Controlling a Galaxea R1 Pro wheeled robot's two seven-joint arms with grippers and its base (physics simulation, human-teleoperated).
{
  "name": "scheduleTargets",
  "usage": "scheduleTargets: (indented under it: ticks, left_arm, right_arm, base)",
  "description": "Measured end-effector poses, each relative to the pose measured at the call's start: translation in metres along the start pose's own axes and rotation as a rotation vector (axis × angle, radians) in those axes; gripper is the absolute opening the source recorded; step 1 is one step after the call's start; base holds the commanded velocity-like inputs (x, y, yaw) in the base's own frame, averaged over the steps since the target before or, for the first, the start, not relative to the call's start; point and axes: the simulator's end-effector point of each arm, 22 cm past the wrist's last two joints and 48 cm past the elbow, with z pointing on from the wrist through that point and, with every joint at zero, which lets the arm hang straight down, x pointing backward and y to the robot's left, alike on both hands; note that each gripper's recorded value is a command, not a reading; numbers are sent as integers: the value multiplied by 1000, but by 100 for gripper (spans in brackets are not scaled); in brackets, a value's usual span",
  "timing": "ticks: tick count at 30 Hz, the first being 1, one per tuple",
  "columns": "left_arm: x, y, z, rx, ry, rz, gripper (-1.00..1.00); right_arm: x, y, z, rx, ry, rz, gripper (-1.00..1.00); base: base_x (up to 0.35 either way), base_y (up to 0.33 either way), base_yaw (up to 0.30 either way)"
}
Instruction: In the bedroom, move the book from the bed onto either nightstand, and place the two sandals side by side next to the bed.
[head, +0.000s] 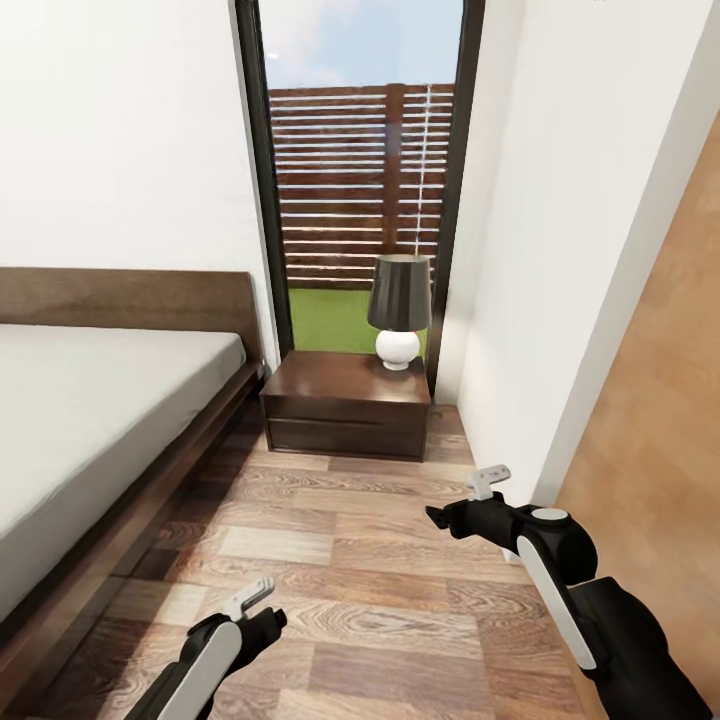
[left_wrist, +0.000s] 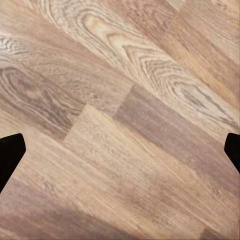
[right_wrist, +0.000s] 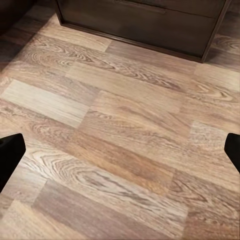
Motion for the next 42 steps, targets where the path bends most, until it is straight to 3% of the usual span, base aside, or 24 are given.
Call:
scheduleTargets:
  ticks: [13, 42]
  left_arm:
    - [-16, -20, -23, 43, 2, 7, 100]
    - [-47, -42, -72, 49, 13, -7, 100]
  right_arm:
    - [-27, 1, -11, -3, 0, 3, 100]
    - [-81, -2, -39, 0, 20, 3, 100]
  base:
    - [1, 0, 0]
    - [0, 0, 0]
